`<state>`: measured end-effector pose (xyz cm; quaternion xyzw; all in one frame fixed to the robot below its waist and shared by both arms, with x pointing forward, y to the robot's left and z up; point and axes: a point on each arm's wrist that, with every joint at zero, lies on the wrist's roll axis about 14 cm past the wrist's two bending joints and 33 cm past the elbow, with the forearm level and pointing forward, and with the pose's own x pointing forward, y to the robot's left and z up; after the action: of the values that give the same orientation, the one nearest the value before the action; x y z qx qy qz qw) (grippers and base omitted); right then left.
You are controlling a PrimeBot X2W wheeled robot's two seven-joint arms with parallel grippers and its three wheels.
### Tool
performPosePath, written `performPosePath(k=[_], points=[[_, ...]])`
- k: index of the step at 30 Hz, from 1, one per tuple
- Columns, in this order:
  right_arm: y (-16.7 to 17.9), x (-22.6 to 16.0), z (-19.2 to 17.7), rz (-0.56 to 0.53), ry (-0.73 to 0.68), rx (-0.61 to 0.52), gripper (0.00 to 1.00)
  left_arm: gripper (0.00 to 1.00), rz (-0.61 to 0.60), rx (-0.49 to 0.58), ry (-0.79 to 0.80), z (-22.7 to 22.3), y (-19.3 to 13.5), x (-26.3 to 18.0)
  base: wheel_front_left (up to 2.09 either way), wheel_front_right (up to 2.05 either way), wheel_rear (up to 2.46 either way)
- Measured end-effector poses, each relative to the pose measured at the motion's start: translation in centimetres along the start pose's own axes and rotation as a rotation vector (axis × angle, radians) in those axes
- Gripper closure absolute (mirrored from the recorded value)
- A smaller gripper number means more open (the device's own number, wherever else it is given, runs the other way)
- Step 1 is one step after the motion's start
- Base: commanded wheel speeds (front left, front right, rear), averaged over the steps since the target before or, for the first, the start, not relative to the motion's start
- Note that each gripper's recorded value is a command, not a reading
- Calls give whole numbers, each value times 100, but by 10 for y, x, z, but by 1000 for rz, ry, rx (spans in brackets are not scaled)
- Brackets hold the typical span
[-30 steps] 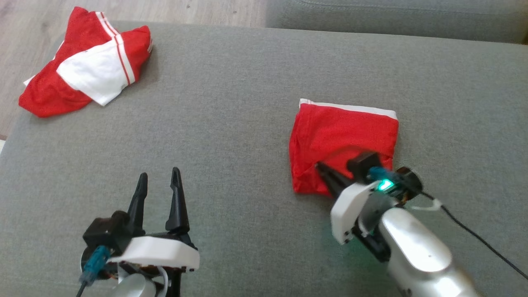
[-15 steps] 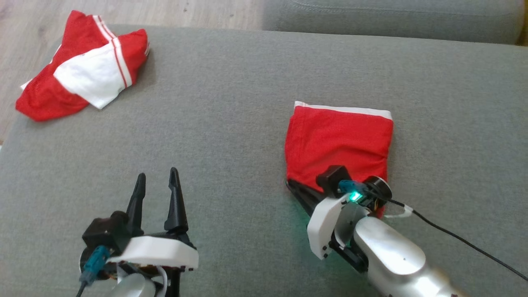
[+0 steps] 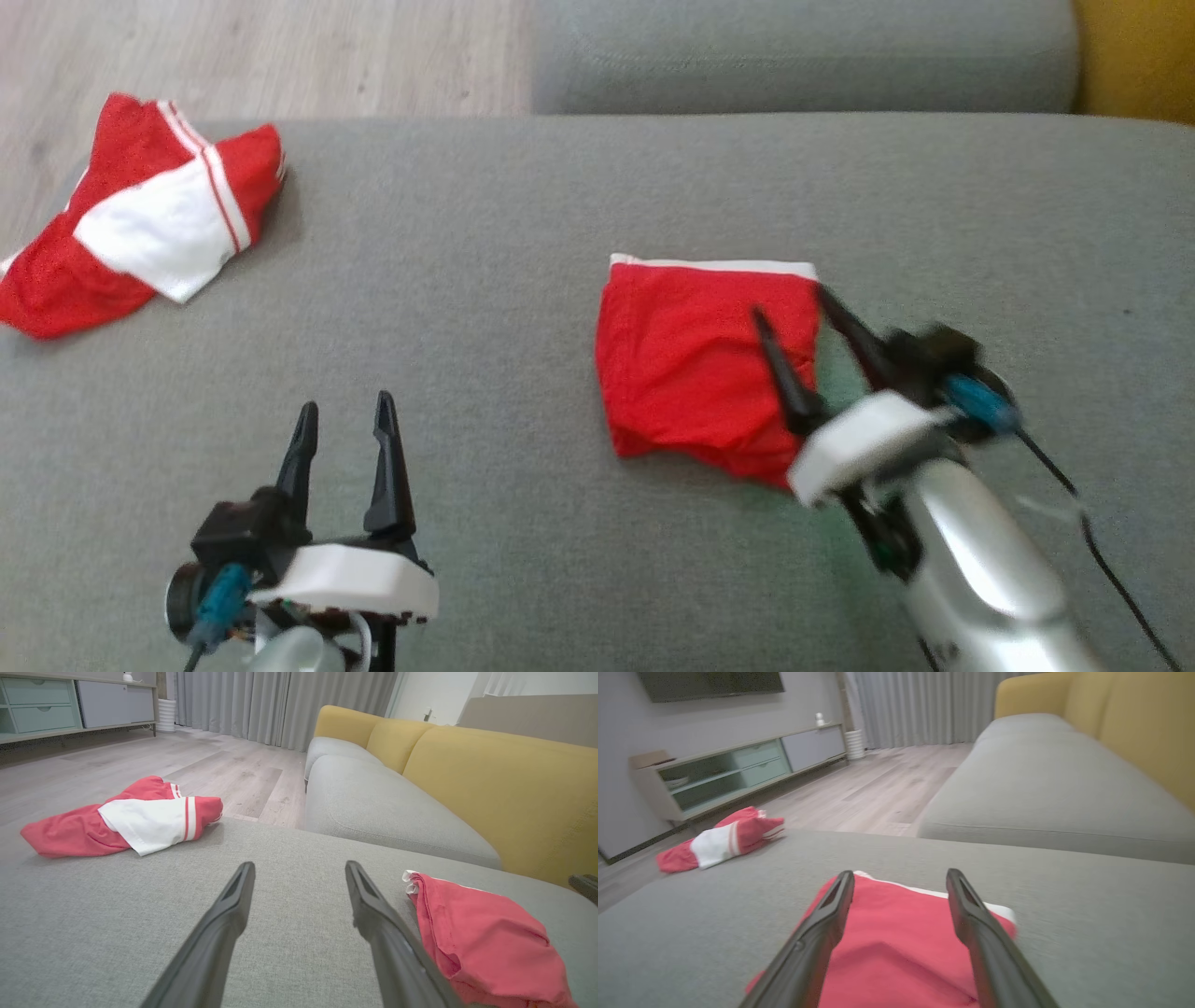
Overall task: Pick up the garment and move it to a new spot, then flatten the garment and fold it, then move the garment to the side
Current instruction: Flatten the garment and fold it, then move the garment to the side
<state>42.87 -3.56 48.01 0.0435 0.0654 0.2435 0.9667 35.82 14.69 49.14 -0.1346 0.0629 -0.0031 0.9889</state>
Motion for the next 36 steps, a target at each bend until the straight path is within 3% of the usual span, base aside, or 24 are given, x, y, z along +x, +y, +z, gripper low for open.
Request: performPosePath(k=[6, 12, 19, 36], points=[[-53, -60, -10, -225, -28, 46, 0, 0, -28, 24, 8, -5, -8, -7, 0, 0, 0], [-66, -111, -26, -335, -13, 79, 0, 0, -27, 37, 57, -23, -6, -20, 0, 0, 0], [-61, -126, -27, -345, -2, 73, 0, 0, -22, 42, 88, -36, -3, -27, 0, 0, 0], [-54, -116, -14, -309, -12, 51, 0, 0, -3, 42, 108, -43, 5, -34, 0, 0, 0]])
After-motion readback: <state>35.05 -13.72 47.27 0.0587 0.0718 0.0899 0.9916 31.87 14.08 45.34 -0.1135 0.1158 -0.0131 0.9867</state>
